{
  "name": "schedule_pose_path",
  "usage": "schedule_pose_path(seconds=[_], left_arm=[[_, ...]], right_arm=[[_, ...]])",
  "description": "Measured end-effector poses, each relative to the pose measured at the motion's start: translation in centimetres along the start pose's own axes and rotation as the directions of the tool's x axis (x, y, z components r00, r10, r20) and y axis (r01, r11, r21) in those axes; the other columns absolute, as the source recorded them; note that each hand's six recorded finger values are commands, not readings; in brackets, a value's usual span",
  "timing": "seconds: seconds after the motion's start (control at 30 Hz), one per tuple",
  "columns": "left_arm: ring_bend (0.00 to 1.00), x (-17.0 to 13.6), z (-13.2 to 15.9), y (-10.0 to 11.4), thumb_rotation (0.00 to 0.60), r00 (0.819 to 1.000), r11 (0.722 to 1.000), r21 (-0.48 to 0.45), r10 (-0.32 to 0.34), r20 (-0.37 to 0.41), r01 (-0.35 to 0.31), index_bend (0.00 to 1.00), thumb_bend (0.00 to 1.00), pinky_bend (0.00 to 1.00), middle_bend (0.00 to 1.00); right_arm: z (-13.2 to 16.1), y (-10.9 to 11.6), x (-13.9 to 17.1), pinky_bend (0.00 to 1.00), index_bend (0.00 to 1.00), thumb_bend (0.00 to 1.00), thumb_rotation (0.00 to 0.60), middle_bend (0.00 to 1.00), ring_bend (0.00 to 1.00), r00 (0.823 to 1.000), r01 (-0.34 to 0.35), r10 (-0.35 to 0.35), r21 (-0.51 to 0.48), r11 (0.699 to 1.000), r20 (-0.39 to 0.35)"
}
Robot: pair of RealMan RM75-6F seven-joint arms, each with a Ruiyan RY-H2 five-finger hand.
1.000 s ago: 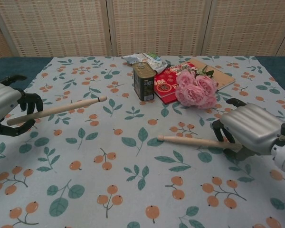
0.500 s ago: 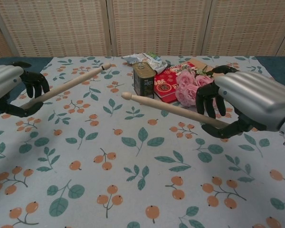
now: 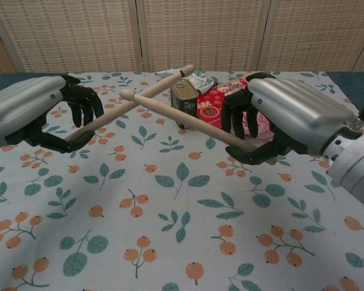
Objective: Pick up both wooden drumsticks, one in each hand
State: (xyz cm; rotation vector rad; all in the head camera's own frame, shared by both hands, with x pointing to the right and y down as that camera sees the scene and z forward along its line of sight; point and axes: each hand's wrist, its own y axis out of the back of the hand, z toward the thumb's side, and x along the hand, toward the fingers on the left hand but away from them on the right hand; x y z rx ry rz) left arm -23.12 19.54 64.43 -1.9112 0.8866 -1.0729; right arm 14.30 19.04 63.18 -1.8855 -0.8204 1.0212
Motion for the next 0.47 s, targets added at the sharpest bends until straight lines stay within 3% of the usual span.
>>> schedule_pose_path(seconds=[0.47], left_arm=[[0.49,-0.8,2.9,-1.7,0.600,0.999,1.000,0.006,-0.021,0.049,0.021,0.84,0.57,0.10,0.86]], right_arm=[[-0.5,0.1,-0.6,0.00,0.96,0.29,0.600,0.86,0.57,0.999,0.000,0.000,0.003,1.000,0.034]])
